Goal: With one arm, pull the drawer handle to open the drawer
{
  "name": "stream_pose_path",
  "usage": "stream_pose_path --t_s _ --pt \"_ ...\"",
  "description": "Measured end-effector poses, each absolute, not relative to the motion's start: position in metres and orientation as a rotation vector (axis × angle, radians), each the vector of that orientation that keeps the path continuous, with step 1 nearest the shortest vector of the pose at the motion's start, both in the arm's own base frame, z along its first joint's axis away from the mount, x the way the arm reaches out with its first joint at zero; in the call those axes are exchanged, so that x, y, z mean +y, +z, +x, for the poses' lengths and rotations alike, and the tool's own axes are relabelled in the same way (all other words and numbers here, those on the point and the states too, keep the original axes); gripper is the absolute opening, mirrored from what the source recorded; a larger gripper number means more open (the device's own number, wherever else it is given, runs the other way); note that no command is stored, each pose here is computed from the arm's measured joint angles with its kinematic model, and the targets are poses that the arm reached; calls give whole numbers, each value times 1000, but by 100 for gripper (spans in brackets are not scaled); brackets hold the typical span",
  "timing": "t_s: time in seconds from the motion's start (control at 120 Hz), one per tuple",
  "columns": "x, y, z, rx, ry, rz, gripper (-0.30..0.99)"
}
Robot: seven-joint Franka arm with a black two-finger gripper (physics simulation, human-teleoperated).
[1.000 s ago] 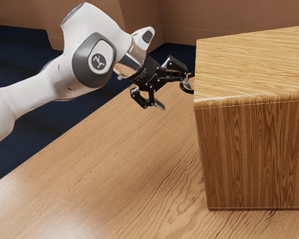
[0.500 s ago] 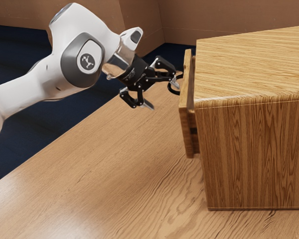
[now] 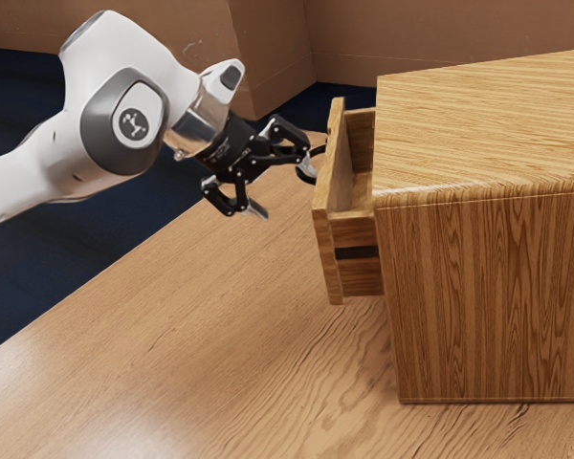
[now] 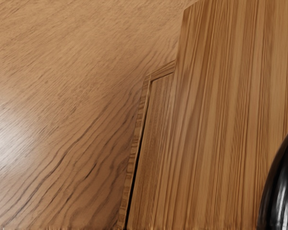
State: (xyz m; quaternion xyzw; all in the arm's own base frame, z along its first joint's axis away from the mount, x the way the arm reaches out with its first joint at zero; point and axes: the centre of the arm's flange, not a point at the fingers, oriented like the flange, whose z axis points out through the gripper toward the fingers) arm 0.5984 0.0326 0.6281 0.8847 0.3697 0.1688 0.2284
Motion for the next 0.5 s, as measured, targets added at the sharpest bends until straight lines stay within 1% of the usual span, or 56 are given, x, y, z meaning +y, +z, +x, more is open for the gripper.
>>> stream_pose_path --t_s 0.5 --pt "69 629 562 1094 466 2431 69"
